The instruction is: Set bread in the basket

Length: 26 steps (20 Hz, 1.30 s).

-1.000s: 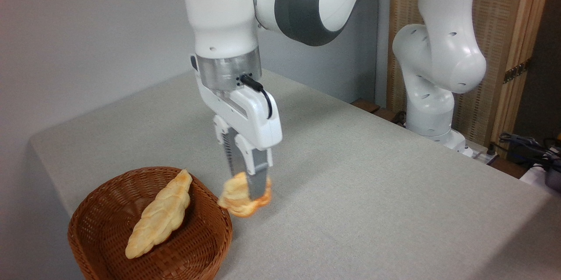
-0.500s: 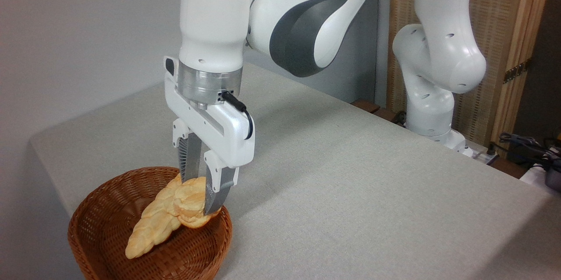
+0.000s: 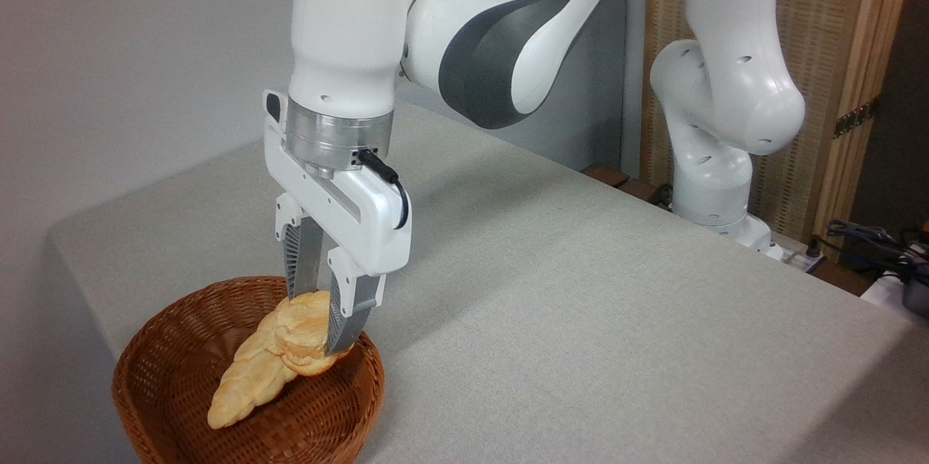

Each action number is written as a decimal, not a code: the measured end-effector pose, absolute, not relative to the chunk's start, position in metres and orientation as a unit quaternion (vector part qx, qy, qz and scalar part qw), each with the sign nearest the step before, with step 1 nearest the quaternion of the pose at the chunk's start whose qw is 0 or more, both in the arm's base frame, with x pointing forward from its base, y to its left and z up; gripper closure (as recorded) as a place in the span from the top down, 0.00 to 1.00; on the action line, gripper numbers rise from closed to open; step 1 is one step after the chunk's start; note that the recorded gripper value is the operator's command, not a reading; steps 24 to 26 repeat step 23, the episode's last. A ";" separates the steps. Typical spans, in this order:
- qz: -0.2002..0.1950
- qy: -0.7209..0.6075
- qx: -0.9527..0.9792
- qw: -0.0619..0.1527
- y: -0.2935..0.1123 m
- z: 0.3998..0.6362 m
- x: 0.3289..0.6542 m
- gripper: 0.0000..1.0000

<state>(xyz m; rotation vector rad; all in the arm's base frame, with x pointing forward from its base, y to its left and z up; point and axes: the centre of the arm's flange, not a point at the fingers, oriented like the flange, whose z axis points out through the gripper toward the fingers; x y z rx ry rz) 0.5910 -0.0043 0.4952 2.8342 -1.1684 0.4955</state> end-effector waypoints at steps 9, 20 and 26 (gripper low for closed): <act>0.172 -0.377 0.910 0.015 -0.009 0.509 0.593 1.00; 0.069 -0.387 0.920 0.012 -0.020 0.583 0.548 1.00; 0.036 -0.399 0.916 -0.003 -0.031 0.570 0.548 1.00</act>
